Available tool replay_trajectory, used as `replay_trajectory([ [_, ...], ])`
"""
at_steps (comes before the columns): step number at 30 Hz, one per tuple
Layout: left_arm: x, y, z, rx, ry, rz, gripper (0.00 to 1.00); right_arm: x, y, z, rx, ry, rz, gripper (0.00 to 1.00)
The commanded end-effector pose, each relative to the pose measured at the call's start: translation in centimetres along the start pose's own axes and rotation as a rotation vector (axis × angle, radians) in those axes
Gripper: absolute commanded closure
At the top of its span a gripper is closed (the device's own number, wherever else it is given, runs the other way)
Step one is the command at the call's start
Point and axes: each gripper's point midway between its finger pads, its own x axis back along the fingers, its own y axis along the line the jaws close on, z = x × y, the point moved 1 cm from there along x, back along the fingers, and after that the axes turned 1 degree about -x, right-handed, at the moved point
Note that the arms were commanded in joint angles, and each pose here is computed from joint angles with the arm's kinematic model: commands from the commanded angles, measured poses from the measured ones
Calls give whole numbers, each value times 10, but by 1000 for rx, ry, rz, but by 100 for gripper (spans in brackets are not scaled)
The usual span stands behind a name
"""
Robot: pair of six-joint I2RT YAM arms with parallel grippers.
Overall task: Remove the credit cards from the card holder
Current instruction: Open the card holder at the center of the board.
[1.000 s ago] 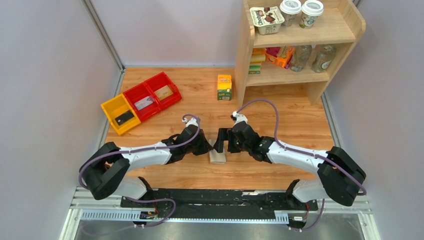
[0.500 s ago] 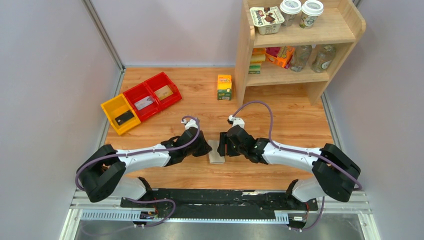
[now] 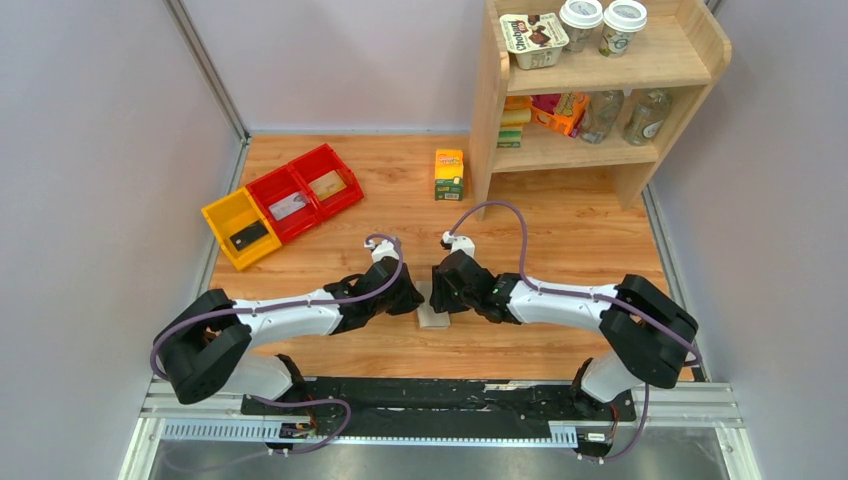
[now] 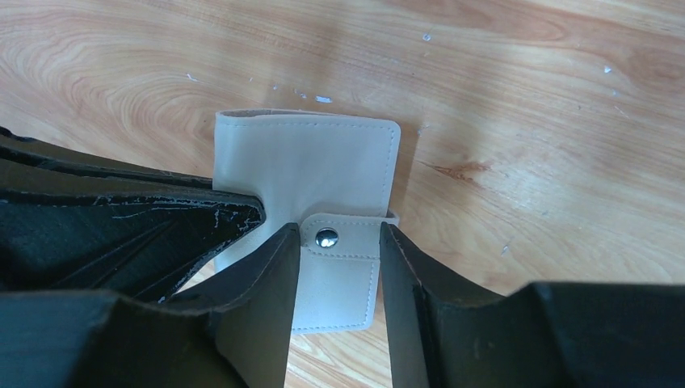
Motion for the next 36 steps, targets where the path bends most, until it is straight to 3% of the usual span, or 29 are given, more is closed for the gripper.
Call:
replay_trajectory([
  [1, 2, -9, -4, -24, -14, 12, 100, -5, 15, -12, 3, -35, -36, 57],
  [8, 2, -9, -5, -33, -19, 10, 100, -11, 8, -5, 10, -3, 5, 62],
  [20, 20, -1, -18, -35, -85, -15, 100, -1, -29, -13, -5, -62, 217, 95],
  [24, 28, 1, -22, -29, -114, -8, 100, 3, -33, -17, -16, -87, 234, 99],
  [28, 32, 1, -24, -37, -129, 0, 100, 10, -34, -22, -38, -127, 212, 96],
  [30, 33, -1, -25, -44, -131, 11, 100, 14, -33, -25, -53, -150, 186, 90],
  [36, 32, -7, -23, -60, -118, 48, 100, 19, -27, -26, -95, -169, 72, 56],
])
